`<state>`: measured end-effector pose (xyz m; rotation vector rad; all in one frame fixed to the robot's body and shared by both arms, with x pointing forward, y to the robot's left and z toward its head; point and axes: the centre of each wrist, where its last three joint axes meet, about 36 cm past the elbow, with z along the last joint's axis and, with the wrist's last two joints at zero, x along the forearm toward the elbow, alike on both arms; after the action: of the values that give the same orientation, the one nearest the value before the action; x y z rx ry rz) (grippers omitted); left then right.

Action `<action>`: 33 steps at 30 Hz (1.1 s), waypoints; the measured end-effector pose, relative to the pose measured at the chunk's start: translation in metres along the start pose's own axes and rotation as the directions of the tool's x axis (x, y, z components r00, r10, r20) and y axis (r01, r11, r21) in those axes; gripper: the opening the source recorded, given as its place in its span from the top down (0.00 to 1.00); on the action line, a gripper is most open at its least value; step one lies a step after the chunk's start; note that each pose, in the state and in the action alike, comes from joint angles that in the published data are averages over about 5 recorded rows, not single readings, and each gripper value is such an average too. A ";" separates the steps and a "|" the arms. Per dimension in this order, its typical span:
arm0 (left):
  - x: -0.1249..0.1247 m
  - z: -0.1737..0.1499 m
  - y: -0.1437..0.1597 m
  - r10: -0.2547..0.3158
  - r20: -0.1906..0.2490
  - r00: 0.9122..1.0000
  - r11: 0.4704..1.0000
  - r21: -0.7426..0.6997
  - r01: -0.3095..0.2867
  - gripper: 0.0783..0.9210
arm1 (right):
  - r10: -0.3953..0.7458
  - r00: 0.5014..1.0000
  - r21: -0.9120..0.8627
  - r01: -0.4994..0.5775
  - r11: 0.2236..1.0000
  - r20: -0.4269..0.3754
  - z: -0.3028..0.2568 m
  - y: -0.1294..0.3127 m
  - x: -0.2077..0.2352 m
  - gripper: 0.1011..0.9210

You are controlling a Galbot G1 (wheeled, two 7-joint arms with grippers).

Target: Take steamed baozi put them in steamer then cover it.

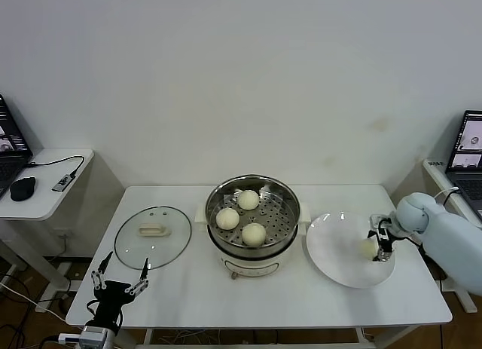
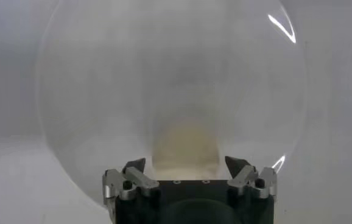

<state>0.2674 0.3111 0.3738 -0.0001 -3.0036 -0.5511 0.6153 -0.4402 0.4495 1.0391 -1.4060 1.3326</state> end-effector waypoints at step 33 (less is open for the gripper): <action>-0.004 -0.003 0.007 -0.006 0.014 1.000 1.000 0.002 0.006 0.12 | 0.131 0.986 0.025 -0.134 0.991 0.101 -0.084 -0.062 0.170 0.37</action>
<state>0.2714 0.3162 0.3791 0.0052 -3.0187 -0.5505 0.6408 -0.3581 0.6296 1.0612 -1.5555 1.4199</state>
